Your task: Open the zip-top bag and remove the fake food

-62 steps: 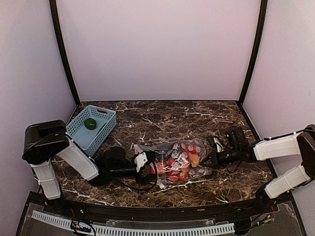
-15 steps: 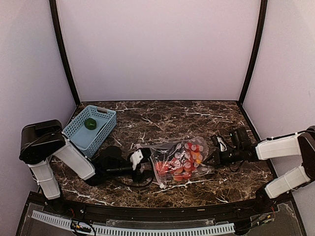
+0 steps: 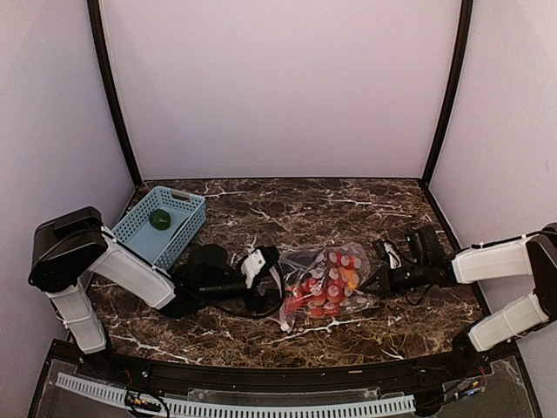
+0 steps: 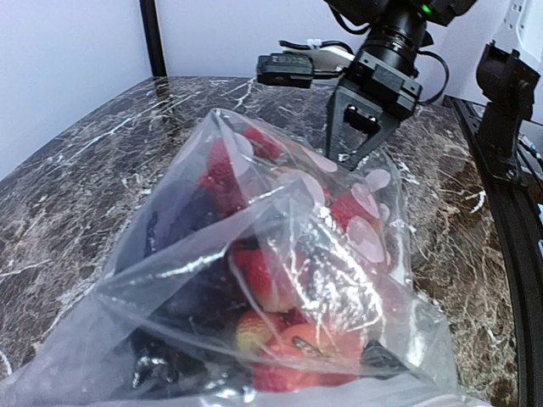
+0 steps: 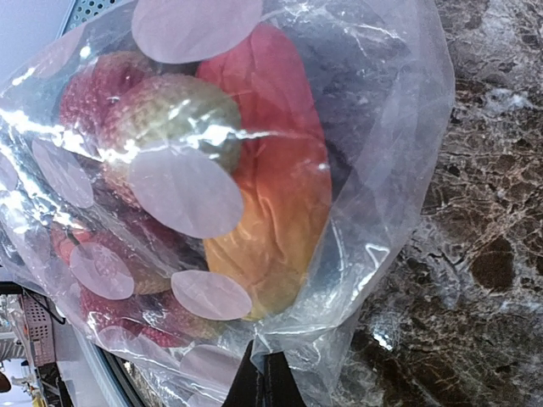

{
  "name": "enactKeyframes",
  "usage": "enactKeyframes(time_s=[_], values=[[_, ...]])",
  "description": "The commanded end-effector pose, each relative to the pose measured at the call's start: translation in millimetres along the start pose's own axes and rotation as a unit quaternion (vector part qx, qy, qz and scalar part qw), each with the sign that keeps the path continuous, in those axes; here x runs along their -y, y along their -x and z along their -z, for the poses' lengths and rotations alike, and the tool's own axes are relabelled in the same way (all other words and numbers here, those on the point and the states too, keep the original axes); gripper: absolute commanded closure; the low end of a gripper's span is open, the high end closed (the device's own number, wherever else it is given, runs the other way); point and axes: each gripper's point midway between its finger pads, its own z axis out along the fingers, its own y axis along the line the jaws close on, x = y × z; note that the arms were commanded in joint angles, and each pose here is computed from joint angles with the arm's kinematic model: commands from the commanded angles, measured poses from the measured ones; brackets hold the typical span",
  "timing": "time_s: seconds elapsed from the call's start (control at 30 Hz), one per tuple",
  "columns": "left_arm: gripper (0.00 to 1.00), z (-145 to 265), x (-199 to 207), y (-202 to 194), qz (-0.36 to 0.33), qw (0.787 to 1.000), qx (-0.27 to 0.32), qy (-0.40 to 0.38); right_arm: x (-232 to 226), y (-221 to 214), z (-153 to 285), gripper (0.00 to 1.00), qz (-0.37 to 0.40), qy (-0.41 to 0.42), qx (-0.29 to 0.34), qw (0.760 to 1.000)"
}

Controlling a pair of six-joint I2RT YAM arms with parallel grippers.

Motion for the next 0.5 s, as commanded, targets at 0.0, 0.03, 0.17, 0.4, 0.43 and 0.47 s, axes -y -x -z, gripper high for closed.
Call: enactKeyframes(time_s=[0.0,0.03,0.17,0.4,0.43,0.47], values=[[0.27,-8,25,-6,-0.009,0.999,-0.021,-0.047,3,-6,0,1.0,-0.005,0.002,-0.003,1.0],[0.26,-12,26,-8,-0.014,0.998,-0.026,-0.047,3,-6,0,1.0,-0.004,0.002,-0.002,1.0],[0.21,-20,30,-24,-0.016,0.997,-0.047,-0.055,4,-9,1,1.0,-0.008,0.002,-0.004,1.0],[0.19,-34,25,-59,-0.009,0.994,-0.095,-0.043,5,-12,1,1.0,-0.008,0.0,-0.003,1.0],[0.19,-35,24,-64,-0.01,0.994,-0.102,-0.04,5,-12,1,1.0,-0.008,0.0,-0.004,1.0],[0.2,-35,23,-67,-0.01,0.994,-0.104,-0.037,5,-12,1,1.0,-0.008,0.0,-0.004,1.0]])
